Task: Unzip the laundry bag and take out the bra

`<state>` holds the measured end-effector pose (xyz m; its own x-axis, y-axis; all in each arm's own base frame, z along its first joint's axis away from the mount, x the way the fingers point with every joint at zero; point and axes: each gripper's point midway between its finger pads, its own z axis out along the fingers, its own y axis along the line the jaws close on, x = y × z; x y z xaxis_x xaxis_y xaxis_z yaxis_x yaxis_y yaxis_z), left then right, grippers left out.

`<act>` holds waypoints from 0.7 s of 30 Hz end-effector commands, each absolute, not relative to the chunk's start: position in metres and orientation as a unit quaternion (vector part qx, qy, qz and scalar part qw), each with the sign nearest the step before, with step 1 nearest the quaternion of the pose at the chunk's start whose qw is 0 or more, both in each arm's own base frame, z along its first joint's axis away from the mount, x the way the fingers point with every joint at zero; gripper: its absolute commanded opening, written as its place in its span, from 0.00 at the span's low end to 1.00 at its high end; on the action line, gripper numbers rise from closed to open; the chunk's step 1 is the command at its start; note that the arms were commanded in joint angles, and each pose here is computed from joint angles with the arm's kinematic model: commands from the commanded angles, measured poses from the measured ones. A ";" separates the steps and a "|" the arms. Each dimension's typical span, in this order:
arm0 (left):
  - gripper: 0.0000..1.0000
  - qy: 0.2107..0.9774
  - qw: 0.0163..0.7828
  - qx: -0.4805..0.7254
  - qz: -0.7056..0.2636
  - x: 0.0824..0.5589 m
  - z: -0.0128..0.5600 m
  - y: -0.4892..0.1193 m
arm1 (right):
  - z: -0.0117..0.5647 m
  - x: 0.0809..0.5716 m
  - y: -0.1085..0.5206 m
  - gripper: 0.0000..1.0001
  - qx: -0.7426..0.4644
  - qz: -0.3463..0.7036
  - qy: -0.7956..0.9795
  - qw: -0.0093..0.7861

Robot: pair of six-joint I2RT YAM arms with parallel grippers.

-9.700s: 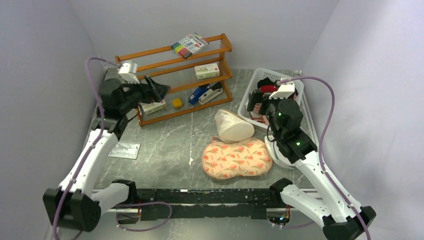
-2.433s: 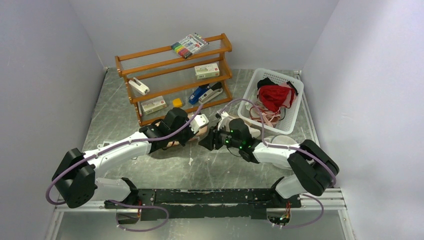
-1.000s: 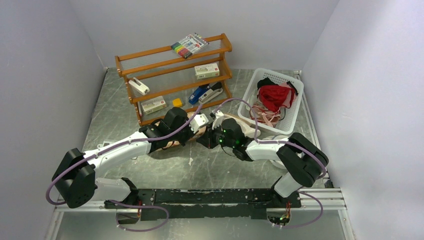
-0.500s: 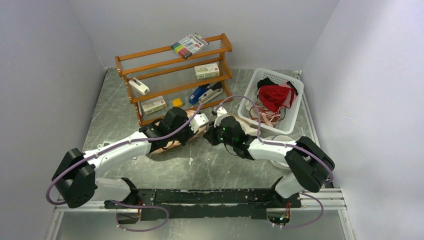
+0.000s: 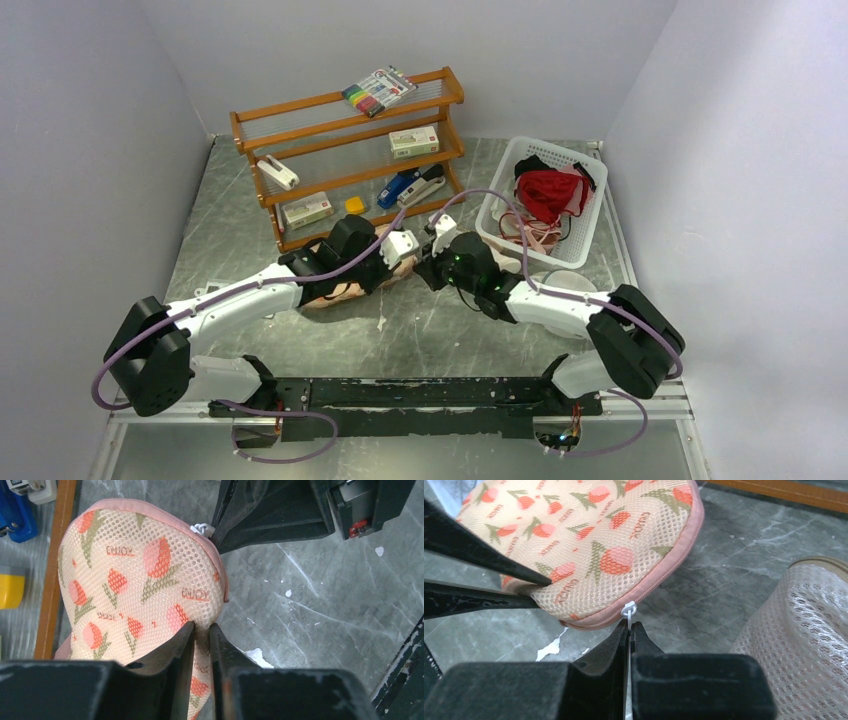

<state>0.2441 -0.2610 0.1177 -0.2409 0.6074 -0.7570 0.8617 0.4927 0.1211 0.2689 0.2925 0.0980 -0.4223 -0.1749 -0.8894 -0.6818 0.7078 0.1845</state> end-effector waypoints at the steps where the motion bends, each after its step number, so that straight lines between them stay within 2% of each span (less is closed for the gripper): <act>1: 0.34 0.747 0.407 0.483 -0.207 0.238 0.138 -0.275 | 0.118 0.263 0.301 0.00 -0.297 0.306 0.759 0.492; 3: 0.41 0.745 0.413 0.474 -0.223 0.236 0.143 -0.280 | 0.119 0.260 0.302 0.00 -0.301 0.315 0.754 0.492; 8: 0.48 0.749 0.426 0.440 -0.253 0.241 0.156 -0.292 | 0.122 0.247 0.307 0.00 -0.314 0.343 0.740 0.486; 21: 0.54 0.789 0.413 0.360 -0.277 0.244 0.150 -0.295 | 0.132 0.238 0.307 0.00 -0.317 0.363 0.729 0.486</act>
